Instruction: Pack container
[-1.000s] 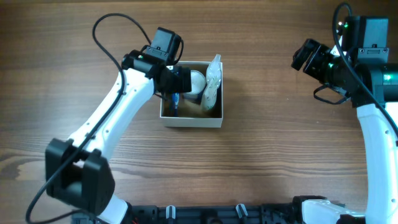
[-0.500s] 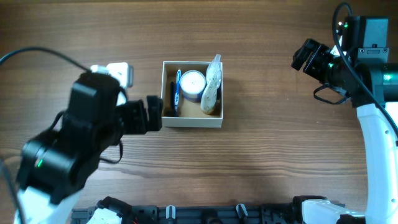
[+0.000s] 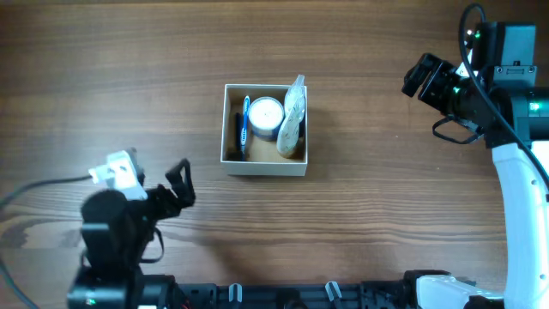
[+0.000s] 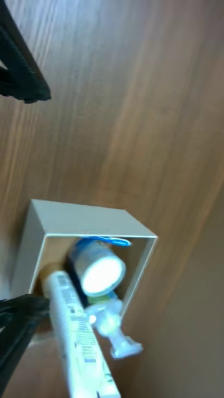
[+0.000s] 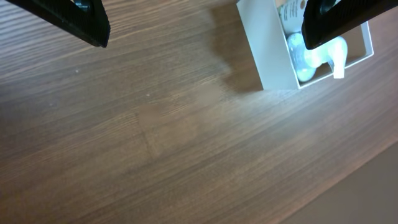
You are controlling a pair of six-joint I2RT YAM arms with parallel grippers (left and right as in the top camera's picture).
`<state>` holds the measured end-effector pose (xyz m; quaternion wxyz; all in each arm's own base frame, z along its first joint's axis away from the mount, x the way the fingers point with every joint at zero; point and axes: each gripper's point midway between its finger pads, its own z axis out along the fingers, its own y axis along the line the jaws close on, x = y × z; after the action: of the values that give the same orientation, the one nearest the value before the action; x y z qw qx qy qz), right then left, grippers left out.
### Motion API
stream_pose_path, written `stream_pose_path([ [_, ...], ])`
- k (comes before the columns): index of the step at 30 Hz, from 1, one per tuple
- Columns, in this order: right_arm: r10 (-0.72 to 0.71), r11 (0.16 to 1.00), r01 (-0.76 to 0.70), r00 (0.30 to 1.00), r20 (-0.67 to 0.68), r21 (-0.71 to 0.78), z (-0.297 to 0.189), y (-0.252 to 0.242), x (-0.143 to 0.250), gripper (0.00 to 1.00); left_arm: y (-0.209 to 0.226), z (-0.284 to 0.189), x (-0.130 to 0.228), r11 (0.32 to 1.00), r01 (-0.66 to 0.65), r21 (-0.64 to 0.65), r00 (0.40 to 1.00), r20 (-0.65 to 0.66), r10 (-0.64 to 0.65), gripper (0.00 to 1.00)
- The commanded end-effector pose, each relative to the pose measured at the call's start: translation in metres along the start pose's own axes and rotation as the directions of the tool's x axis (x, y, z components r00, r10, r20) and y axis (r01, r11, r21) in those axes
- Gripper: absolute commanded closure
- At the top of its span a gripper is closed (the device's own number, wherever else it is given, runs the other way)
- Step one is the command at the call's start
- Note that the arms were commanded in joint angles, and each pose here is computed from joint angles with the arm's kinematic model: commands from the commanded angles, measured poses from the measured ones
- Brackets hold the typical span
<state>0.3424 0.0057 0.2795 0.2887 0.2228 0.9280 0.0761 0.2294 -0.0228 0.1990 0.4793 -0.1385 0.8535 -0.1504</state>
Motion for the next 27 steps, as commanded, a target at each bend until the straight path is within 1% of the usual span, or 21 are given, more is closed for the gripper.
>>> stream_pose_path([
  [1,0.013,1.0,-0.013,1.0,0.0,-0.013,0.0,0.003,-0.002,0.0,0.013,0.018,0.036,0.999,-0.013,0.041,1.0,0.028,0.012,0.0],
  [4,0.013,1.0,-0.013,1.0,0.0,-0.013,0.0,0.003,-0.002,0.0,0.021,0.03,0.05,0.997,-0.026,0.069,0.995,0.096,0.019,0.0],
  [7,0.014,1.0,-0.014,1.0,0.0,-0.013,0.0,0.003,-0.002,0.0,0.03,0.033,0.057,0.998,-0.022,0.052,0.992,0.129,0.015,0.0],
  [10,0.013,1.0,-0.013,1.0,0.0,-0.013,0.0,0.003,-0.002,0.0,0.033,0.034,0.06,0.998,-0.026,0.06,0.987,0.161,0.016,0.0],
  [13,0.014,1.0,-0.014,1.0,0.0,-0.013,0.0,0.003,-0.002,0.0,0.03,0.03,0.054,0.997,-0.034,0.076,0.98,0.2,0.019,0.0],
  [27,0.014,1.0,-0.014,1.0,0.0,-0.013,0.0,0.003,-0.002,0.0,0.03,0.03,0.055,0.997,-0.034,0.075,0.98,0.198,0.019,0.0],
])
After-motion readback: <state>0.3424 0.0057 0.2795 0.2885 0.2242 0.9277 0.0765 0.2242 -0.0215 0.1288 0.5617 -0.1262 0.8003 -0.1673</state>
